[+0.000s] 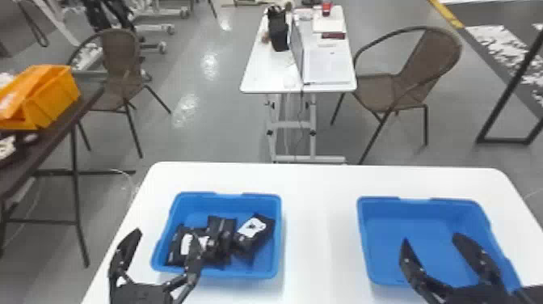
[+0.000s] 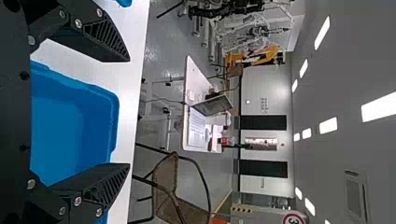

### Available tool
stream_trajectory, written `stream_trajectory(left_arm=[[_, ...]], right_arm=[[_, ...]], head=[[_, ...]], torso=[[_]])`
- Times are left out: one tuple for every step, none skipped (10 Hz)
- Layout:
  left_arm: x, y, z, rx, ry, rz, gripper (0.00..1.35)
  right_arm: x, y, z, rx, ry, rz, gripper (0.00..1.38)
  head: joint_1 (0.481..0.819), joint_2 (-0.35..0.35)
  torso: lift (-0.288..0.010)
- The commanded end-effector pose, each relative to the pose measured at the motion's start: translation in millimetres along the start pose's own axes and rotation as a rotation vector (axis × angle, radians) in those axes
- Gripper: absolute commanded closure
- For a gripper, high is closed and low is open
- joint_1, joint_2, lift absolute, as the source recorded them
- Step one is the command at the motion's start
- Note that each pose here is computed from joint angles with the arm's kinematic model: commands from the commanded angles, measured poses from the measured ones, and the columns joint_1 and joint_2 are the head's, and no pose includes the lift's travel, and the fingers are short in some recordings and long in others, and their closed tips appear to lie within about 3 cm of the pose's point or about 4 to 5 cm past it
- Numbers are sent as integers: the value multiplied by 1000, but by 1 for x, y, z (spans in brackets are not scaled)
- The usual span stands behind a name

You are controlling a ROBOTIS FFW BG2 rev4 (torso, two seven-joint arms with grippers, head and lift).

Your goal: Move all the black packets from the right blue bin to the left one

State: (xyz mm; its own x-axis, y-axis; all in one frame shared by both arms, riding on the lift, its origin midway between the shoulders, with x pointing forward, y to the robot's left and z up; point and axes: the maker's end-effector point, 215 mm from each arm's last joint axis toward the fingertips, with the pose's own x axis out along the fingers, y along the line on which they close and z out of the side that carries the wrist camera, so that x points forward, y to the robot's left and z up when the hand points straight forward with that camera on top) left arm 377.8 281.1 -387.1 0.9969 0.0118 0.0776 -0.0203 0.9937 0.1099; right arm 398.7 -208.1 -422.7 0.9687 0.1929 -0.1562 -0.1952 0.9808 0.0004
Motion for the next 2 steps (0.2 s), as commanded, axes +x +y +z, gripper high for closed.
stream_trajectory(left_arm=[[0, 0, 1, -2, -1, 2, 87], [0, 0, 1, -2, -2, 2, 87]], right_arm=[[0, 0, 0, -1, 0, -1, 243], [0, 0, 1, -1, -2, -1, 243]], head=[[695, 107], [695, 107]], torso=[[0], [0]])
